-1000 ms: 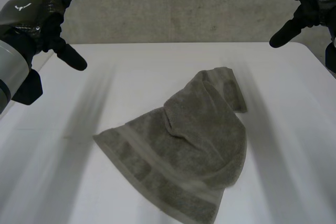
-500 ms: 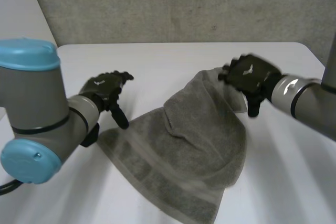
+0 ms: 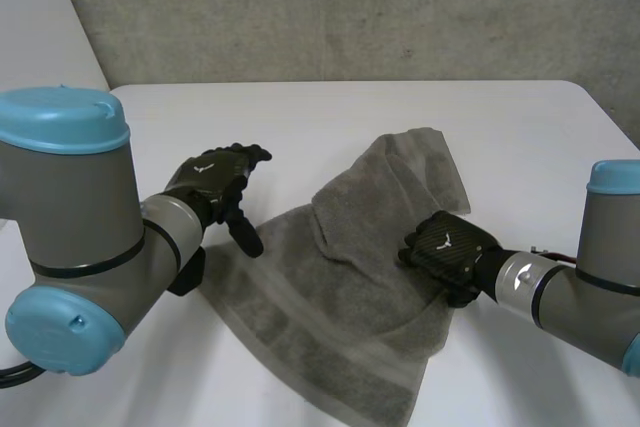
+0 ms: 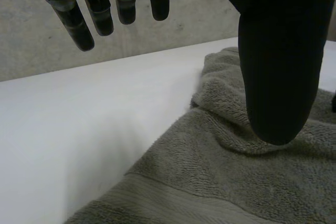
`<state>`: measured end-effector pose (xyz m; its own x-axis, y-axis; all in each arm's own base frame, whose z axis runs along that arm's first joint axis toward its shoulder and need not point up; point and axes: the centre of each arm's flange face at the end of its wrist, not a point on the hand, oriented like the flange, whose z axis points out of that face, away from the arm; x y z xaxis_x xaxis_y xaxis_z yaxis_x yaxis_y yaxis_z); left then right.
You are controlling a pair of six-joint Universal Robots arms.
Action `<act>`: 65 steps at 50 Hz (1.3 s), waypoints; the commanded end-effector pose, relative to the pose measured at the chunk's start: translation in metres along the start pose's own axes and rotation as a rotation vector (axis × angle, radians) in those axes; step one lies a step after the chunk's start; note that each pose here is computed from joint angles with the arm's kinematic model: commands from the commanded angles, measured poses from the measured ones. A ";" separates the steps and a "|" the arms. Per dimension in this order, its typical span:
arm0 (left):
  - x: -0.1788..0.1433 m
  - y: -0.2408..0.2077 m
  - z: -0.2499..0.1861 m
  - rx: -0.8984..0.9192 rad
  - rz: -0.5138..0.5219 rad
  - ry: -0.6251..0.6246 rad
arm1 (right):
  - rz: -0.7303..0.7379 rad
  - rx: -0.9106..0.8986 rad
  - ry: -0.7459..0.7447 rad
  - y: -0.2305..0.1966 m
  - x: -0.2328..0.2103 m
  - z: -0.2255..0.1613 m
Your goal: Fold the towel.
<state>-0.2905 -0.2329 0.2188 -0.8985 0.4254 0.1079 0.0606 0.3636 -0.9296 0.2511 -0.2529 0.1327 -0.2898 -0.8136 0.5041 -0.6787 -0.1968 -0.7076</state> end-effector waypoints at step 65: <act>0.067 0.062 0.012 -0.165 -0.332 0.122 | 0.466 0.139 0.206 -0.114 0.003 -0.013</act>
<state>-0.3331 -0.1891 0.2019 -0.8103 0.3517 0.4687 -0.2068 0.5768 -0.7903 0.3166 -0.2353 0.2232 -0.6649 -0.7001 0.2603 -0.3939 0.0325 -0.9186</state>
